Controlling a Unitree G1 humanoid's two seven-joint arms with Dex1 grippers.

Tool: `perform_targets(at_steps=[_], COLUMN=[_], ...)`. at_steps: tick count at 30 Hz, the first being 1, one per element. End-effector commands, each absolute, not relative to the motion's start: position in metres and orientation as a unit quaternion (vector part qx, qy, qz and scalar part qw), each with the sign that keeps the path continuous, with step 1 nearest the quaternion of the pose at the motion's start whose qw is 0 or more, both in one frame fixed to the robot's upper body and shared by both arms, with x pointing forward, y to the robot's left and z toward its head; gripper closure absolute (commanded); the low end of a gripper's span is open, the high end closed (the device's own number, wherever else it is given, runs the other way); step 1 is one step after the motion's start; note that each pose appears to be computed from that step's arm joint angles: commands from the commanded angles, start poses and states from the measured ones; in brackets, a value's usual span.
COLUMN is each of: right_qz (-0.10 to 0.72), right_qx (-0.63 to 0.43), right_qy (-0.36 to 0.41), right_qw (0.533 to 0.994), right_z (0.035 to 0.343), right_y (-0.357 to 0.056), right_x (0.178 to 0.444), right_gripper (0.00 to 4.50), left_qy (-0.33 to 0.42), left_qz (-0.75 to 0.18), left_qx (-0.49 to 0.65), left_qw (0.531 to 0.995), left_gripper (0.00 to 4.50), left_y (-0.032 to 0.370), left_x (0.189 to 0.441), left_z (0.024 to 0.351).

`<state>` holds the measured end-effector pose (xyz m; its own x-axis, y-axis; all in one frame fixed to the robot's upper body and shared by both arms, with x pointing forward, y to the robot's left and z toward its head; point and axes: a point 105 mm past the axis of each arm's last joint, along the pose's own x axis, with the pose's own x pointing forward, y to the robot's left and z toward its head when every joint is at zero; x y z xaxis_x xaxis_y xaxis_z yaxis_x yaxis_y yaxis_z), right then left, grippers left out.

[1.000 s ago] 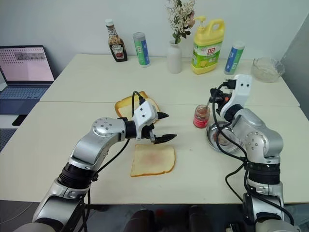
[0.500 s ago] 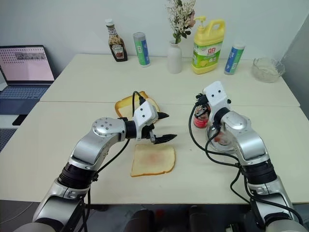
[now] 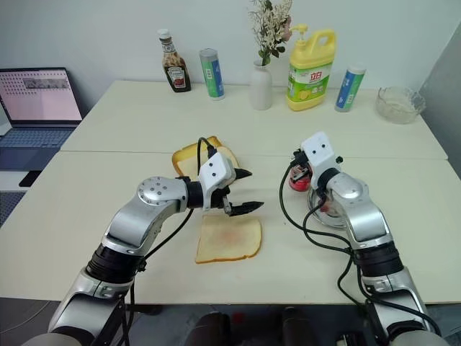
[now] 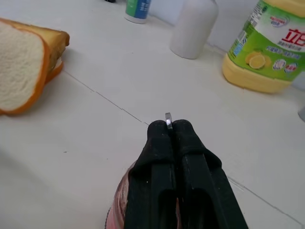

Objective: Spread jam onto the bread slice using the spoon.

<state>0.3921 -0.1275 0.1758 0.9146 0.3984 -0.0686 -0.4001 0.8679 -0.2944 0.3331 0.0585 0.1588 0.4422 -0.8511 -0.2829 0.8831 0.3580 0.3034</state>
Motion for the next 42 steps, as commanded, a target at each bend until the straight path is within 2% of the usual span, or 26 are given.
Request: perform_targets(at_steps=[1,4,19,32,42], right_qz=[0.204,0.198,0.173,0.197,0.184], right_qx=[-0.094,-0.049,0.044,0.053,0.031], right_qy=[0.027,0.039,0.064,0.053,0.056], right_qw=[0.974,0.978,0.982,0.978,0.981], right_z=[0.174,0.173,0.165,0.177,0.167], right_y=[-0.128,-0.127,-0.135,-0.122,-0.127], right_x=[0.392,0.392,0.394,0.388,0.389], right_gripper=[4.44,4.44,4.44,4.44,4.44], left_qy=[0.016,0.016,0.021,0.023,0.021], left_qz=[-0.531,-0.53,-0.532,-0.528,-0.524], left_qx=[0.22,0.219,0.22,0.225,0.227], left_qw=[0.818,0.819,0.817,0.819,0.82], left_gripper=[0.0,0.0,0.0,0.0,0.0], left_y=[0.055,0.055,0.055,0.057,0.057], left_x=[0.329,0.329,0.328,0.33,0.331], left_z=[0.169,0.169,0.167,0.166,0.166])
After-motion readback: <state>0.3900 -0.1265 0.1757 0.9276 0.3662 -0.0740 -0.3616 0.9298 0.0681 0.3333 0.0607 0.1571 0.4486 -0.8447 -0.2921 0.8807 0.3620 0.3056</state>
